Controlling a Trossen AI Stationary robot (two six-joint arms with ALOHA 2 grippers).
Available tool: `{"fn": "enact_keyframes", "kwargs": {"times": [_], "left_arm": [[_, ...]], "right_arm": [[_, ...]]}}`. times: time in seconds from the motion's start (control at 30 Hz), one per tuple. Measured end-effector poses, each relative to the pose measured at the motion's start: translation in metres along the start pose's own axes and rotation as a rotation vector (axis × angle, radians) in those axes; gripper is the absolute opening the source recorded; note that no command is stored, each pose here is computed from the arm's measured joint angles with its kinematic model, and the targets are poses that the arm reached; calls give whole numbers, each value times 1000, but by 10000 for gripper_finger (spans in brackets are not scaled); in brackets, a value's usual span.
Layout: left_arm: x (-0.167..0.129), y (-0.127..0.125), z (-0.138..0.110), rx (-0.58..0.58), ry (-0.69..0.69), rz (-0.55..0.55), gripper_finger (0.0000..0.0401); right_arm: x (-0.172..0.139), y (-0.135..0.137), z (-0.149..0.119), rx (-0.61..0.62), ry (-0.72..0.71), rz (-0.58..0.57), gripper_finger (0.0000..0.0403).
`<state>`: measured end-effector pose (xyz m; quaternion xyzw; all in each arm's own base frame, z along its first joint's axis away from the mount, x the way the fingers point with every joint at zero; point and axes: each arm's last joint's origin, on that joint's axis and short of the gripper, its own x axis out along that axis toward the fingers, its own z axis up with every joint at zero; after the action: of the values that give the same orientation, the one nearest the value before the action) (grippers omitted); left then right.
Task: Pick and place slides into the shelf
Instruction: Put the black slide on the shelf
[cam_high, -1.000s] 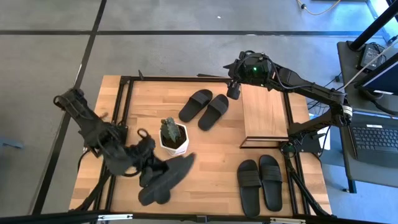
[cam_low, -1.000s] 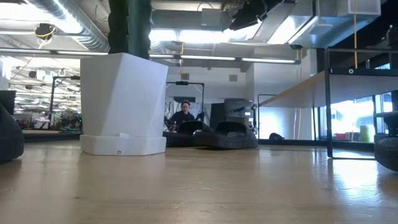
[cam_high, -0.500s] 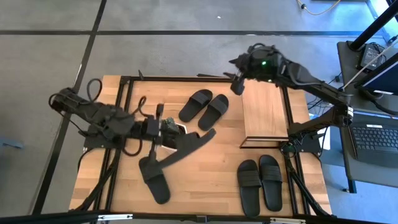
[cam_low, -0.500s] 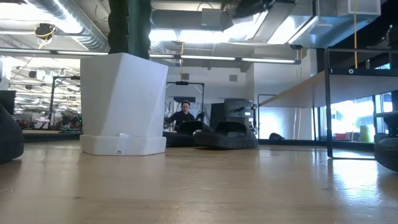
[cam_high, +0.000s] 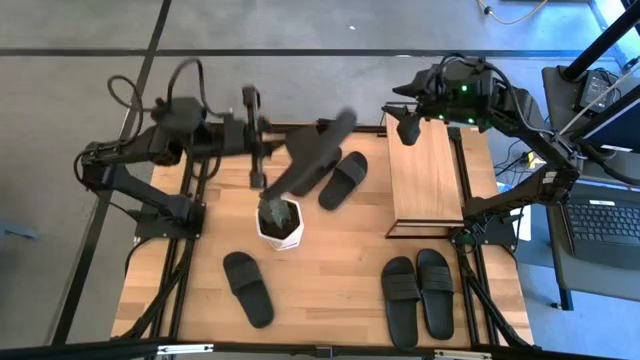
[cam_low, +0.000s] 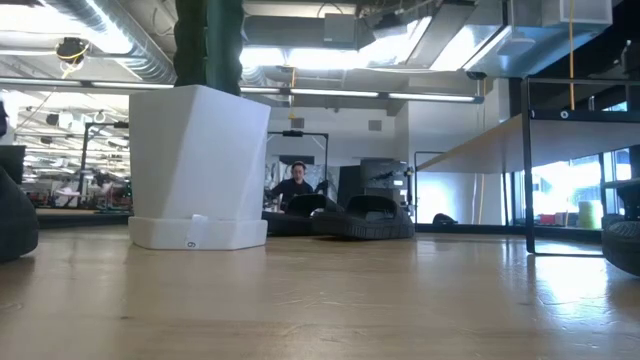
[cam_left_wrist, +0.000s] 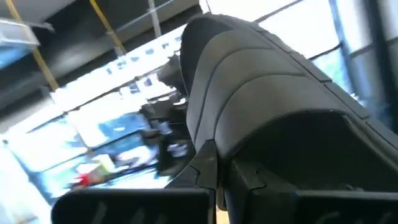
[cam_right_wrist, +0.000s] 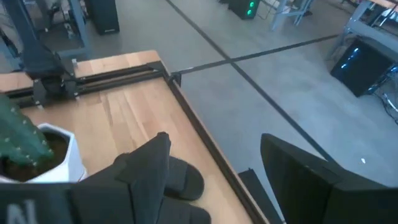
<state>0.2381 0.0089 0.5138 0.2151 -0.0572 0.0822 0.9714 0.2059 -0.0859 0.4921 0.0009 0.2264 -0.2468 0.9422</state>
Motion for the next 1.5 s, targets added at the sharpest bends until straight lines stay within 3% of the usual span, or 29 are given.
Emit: {"fn": "enact_keyframes", "kwargs": {"times": [0.27,0.6,0.83,0.97,1.2,1.5], "left_arm": [[26,30,-43,93,228,-15,1],[56,52,-94,437,400,-56,1],[86,50,-131,666,544,-65,1],[104,36,-150,866,661,-89,1],[123,12,-150,1080,687,-45,1],[123,-3,-137,1080,644,-41,1]], "right_arm": [[-14,-1,-7,94,42,14,251],[-51,-5,-22,98,91,21,251],[-56,-6,-25,485,110,1,251],[-51,-5,-24,582,121,-8,251],[-37,-6,-23,701,171,20,251],[-17,-24,-26,783,235,9,251]]}}
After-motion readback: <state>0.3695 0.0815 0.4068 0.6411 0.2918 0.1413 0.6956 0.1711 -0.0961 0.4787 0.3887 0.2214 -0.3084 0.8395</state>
